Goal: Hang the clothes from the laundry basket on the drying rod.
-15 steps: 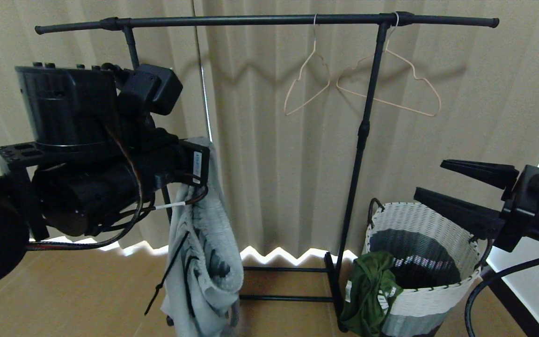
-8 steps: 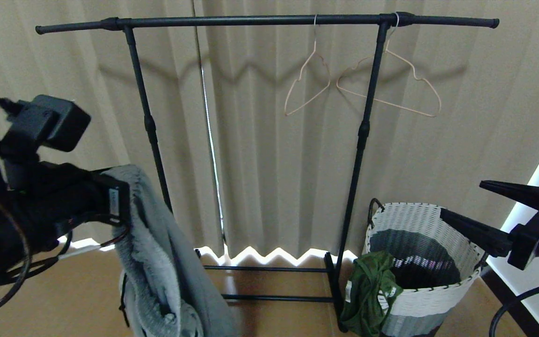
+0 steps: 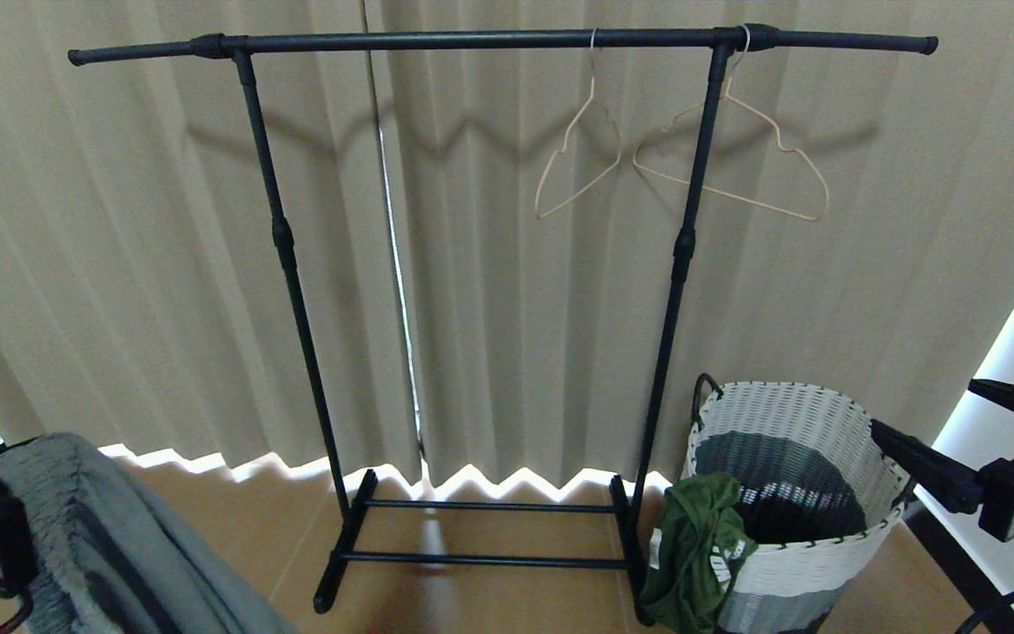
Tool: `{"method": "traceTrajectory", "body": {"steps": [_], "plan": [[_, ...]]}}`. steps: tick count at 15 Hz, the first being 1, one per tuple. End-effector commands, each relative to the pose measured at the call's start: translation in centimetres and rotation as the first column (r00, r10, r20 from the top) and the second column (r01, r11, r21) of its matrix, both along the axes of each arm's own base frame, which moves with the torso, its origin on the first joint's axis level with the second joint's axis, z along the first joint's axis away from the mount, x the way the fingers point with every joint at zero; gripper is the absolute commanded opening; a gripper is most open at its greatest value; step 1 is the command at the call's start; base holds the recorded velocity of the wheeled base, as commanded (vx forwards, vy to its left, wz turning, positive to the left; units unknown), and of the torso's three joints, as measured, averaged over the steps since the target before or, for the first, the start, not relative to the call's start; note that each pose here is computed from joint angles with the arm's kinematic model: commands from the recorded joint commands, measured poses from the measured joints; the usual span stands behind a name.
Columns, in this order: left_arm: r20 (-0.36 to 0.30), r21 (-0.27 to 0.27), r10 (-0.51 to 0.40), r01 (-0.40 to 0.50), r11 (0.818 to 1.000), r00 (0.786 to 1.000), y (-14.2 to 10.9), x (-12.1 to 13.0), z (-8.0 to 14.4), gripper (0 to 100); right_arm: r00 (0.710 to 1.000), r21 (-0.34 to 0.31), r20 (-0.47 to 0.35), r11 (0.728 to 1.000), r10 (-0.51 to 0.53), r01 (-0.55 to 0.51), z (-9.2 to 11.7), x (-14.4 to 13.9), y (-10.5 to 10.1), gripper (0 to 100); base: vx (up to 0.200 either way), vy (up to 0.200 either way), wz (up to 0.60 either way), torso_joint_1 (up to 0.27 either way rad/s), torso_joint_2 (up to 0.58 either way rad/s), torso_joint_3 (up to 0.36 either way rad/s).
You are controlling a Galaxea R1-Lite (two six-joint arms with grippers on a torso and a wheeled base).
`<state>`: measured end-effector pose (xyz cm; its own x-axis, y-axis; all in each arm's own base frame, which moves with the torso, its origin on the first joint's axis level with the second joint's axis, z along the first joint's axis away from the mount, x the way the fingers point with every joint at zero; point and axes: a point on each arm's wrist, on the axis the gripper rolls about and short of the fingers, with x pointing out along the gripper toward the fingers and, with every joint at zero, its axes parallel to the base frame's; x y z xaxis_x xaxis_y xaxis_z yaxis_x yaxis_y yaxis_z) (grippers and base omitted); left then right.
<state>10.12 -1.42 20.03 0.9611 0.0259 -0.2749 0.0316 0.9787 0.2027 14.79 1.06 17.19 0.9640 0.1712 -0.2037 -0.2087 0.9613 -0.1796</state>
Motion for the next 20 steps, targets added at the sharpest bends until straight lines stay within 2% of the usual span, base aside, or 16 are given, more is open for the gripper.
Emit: {"method": "traceTrajectory", "body": {"steps": [1, 2, 3, 4, 7, 10, 14, 17, 20], "plan": [[0.030, -0.037, 0.003, -0.002, 0.999, 1.000, 0.6, -2.7, -0.2, 0, 0.998, -0.016, -0.028, 0.998, -0.058, 0.058, -0.9, -0.4, -0.2, 100, 0.000, 0.000, 0.00, 0.000, 0.00, 0.000], [0.032, -0.048, -0.003, 0.004, 0.999, 0.999, 0.6, -2.9, -0.2, 0, 0.997, -0.020, -0.031, 0.997, -0.072, 0.071, -1.0, -0.5, -0.2, 100, 0.000, 0.000, 0.00, 0.000, 0.00, 0.000], [0.038, -0.101, -0.028, 0.031, 0.994, 0.999, 0.6, -3.4, -0.5, 0, 0.994, -0.026, -0.032, 0.994, -0.103, 0.103, -1.0, -0.5, -0.3, 100, 0.000, 0.000, 0.00, 0.000, 0.00, 0.000], [0.044, -0.120, -0.030, 0.035, 0.992, 0.999, 0.6, -3.5, -0.5, 0, 0.992, -0.029, -0.036, 0.992, -0.120, 0.119, -1.3, -0.7, -0.3, 100, 0.000, 0.000, 0.00, 0.000, 0.00, 0.000], [0.066, -0.120, -0.036, 0.043, 0.992, 0.997, 0.7, -4.2, -0.7, 0, 0.989, -0.037, -0.053, 0.990, -0.138, 0.136, -2.7, -2.7, -0.5, 100, 0.000, 0.000, 0.00, 0.000, 0.00, 0.000], [0.121, -0.125, -0.063, 0.078, 0.989, 0.991, 0.9, -5.8, -2.3, 0, 0.990, -0.035, -0.043, 0.990, -0.138, 0.137, -3.1, -3.9, -0.5, 100, 0.000, 0.000, 0.00, 0.000, 0.00, 0.000], [0.152, -0.045, -0.100, 0.108, 0.993, 0.983, 1.0, -6.7, -2.8, 0, 0.989, -0.035, -0.052, 0.990, -0.137, 0.135, -3.3, -4.0, -0.5, 100, 0.000, 0.000, 0.00, 0.000, 0.00, 0.000], [0.177, -0.025, -0.106, 0.112, 0.993, 0.978, 1.1, -7.1, -2.8, 0, 0.989, -0.035, -0.046, 0.989, -0.143, 0.141, -3.2, -4.0, -0.6, 100, 0.000, 0.000, 0.00, 0.033, -0.21, -0.183], [0.176, -0.018, -0.114, 0.119, 0.993, 0.978, 1.1, -7.2, -3.0, 0, 0.988, -0.034, -0.036, 0.988, -0.150, 0.149, -3.0, -3.9, -0.6, 100, 0.000, 0.000, 0.00, 0.082, -0.41, -0.329]]}}
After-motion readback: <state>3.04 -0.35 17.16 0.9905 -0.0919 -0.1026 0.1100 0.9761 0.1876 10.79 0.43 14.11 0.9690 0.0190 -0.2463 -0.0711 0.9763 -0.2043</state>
